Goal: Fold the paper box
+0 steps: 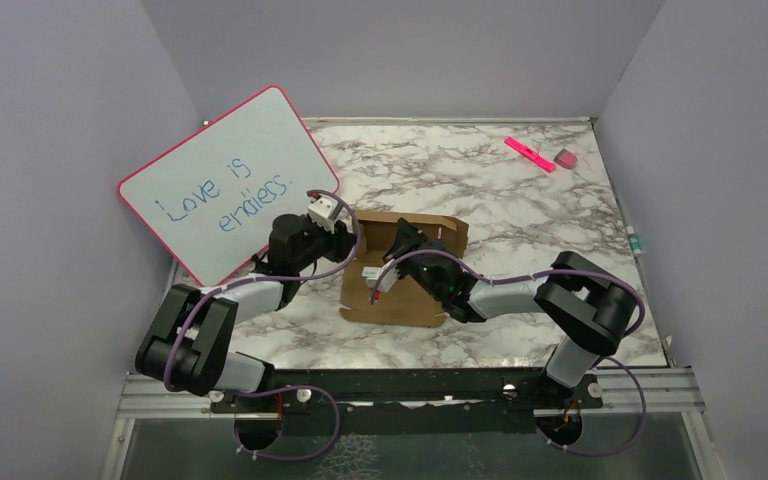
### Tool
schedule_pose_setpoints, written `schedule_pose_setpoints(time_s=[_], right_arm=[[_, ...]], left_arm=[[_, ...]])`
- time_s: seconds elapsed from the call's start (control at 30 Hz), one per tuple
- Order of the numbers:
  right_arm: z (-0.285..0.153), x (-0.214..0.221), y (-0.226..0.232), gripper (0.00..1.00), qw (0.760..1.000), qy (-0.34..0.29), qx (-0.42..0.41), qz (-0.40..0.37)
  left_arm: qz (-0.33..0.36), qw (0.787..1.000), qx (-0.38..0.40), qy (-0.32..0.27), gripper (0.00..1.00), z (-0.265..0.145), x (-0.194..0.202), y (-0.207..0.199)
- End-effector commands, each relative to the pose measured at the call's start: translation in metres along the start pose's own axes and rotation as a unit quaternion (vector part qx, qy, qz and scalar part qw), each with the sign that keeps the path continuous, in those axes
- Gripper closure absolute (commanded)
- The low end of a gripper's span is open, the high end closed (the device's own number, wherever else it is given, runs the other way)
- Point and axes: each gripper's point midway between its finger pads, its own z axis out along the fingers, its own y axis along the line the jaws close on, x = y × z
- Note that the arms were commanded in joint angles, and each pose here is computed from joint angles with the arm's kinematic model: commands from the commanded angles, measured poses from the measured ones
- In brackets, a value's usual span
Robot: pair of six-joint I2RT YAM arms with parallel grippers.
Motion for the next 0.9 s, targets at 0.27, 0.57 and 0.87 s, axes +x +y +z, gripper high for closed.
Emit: schedule_pose_setpoints(time_s=[0.27, 0.57, 0.87], right_arm=[[-0.003, -0.001, -0.007, 0.99, 1.0, -0.005, 0.009, -0.008], [-0.003, -0.004, -0.003, 0.99, 1.0, -0.013, -0.001, 0.001], [-0.003, -0.004, -0.002, 0.99, 1.0, -0.016, -0.003, 0.008]], left_arm=[[0.003, 0.999, -0.036, -0.028, 0.57, 0.012, -0.001, 0.004], [-0.015, 0.998, -0.052, -0.028, 0.54, 0.021, 0.01, 0.009], [-0.026, 0.995, -0.085, -0.035, 0.63, 0.021, 0.012, 0.018]])
